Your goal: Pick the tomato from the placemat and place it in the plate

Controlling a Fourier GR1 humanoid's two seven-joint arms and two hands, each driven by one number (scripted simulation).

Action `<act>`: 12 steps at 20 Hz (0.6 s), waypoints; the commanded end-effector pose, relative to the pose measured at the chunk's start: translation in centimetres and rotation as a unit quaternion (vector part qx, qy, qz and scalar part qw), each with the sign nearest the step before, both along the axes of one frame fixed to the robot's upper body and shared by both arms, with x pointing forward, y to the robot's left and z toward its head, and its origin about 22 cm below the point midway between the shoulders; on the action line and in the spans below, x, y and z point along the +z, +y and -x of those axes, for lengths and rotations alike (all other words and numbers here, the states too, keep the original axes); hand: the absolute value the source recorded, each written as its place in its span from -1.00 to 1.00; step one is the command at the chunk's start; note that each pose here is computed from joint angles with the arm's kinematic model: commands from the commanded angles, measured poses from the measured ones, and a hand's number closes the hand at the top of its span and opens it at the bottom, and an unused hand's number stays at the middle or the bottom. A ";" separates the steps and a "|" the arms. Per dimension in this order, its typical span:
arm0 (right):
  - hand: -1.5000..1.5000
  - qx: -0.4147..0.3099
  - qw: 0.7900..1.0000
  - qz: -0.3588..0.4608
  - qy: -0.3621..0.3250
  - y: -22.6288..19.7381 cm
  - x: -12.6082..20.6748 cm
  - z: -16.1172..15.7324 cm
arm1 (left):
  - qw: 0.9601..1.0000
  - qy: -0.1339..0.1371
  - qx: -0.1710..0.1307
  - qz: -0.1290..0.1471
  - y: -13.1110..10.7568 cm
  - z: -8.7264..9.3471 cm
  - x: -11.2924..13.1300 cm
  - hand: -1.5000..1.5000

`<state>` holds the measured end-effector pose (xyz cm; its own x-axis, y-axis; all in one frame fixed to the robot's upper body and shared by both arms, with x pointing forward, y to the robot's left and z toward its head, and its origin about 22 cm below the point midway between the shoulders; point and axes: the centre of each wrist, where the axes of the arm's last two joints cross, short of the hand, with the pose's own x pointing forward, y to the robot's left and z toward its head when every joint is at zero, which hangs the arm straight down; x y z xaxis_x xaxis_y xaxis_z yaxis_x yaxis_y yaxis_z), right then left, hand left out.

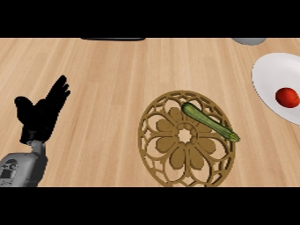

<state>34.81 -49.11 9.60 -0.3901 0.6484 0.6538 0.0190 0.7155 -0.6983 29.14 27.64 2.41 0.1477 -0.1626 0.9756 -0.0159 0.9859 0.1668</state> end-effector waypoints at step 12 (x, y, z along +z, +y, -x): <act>-1.00 0.098 0.956 -0.246 0.129 -2.5 2.3 0.8 | 1.000 -0.003 0.009 0.003 -1.0 0.0 -0.8 0.00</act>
<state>34.53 -50.77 11.52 -0.2237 0.3912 0.8927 -0.0813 0.9052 -0.4171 28.78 28.01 1.89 0.1528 -0.1608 0.9751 -0.0250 0.9857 0.1665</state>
